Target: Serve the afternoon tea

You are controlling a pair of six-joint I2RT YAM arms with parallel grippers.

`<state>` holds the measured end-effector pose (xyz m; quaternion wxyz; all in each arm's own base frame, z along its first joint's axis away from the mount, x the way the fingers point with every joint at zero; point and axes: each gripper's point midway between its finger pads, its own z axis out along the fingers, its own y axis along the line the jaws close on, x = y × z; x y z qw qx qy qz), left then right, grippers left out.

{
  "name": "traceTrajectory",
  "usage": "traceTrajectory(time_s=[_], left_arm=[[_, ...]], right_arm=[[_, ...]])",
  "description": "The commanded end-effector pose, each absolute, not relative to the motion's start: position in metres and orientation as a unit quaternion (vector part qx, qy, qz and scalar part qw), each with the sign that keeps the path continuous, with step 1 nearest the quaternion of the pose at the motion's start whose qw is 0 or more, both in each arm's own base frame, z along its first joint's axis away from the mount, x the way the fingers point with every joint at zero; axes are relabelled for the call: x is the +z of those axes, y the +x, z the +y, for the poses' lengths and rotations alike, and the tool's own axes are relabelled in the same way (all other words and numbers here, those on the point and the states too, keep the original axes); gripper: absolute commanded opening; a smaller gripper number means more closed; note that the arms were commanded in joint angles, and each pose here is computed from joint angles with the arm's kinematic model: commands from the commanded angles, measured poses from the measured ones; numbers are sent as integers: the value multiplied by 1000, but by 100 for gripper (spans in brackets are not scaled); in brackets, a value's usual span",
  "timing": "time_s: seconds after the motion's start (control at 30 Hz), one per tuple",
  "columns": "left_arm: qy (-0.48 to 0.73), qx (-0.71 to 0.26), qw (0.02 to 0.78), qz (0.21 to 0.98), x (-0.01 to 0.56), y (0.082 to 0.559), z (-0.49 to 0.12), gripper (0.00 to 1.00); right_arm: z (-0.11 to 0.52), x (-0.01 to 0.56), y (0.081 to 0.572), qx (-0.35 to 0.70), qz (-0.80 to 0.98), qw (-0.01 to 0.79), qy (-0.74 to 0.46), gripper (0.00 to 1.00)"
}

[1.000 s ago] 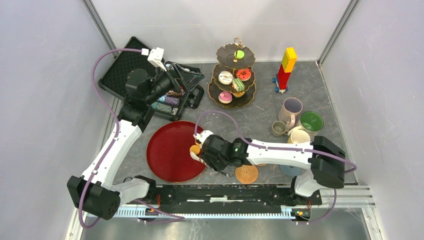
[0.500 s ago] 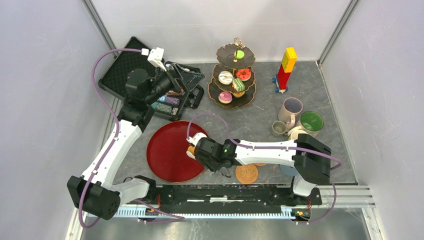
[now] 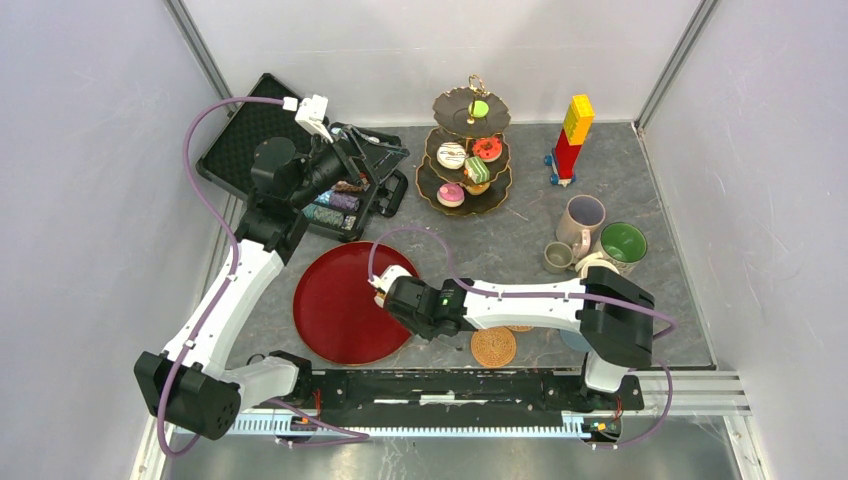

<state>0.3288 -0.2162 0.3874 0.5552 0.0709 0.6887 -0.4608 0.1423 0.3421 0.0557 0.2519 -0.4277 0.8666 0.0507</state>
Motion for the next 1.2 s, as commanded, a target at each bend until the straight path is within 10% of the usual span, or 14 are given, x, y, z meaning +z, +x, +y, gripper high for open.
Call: traceTrajectory(time_s=[0.0,0.63,1.17], left_arm=[[77,-470,567,673,402,325,-217,100],[77,-461,570,676,401,326,-215,100],[76,-461,567,678,398,328,-216,100]], right_arm=[[355,77,150,68,853,292,-427,37],[357,155,177,104,800,426,-409,20],[227,265,258,-3,788,560,-255,19]])
